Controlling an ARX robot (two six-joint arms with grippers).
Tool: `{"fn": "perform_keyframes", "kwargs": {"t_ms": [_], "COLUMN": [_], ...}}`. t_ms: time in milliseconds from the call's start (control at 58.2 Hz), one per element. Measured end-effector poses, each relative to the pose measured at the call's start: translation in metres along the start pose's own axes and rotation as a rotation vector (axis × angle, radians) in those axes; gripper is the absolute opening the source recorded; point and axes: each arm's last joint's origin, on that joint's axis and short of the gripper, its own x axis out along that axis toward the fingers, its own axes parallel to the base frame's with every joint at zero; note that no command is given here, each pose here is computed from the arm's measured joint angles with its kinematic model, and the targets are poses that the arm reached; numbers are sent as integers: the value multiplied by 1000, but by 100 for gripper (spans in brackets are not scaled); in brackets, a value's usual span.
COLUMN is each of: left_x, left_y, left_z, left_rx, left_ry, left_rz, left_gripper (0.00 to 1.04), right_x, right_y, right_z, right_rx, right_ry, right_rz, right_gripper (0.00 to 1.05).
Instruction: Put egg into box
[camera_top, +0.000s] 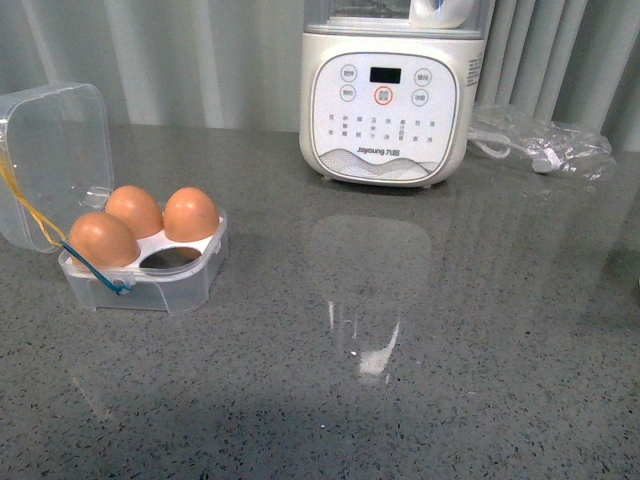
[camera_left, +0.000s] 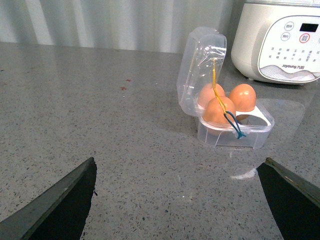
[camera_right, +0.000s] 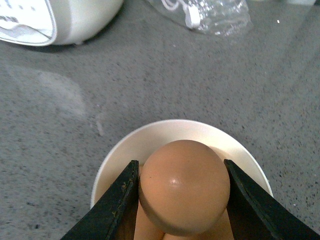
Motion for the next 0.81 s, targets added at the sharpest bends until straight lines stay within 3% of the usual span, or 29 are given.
{"fn": "perform_keyframes", "kwargs": {"t_ms": [240, 412, 807], "left_x": [0, 0, 0], "left_y": [0, 0, 0], "left_z": [0, 0, 0], "left_rx": [0, 0, 0], "left_ry": [0, 0, 0], "left_rz": [0, 0, 0], "left_gripper": [98, 98, 98], "right_x": [-9, 16, 62], "right_y": [31, 75, 182], "right_z": [43, 73, 82], "right_rx": [-45, -43, -85], "right_ry": [-126, -166, -64], "right_rz": [122, 333, 687], "right_gripper": [42, 42, 42]}}
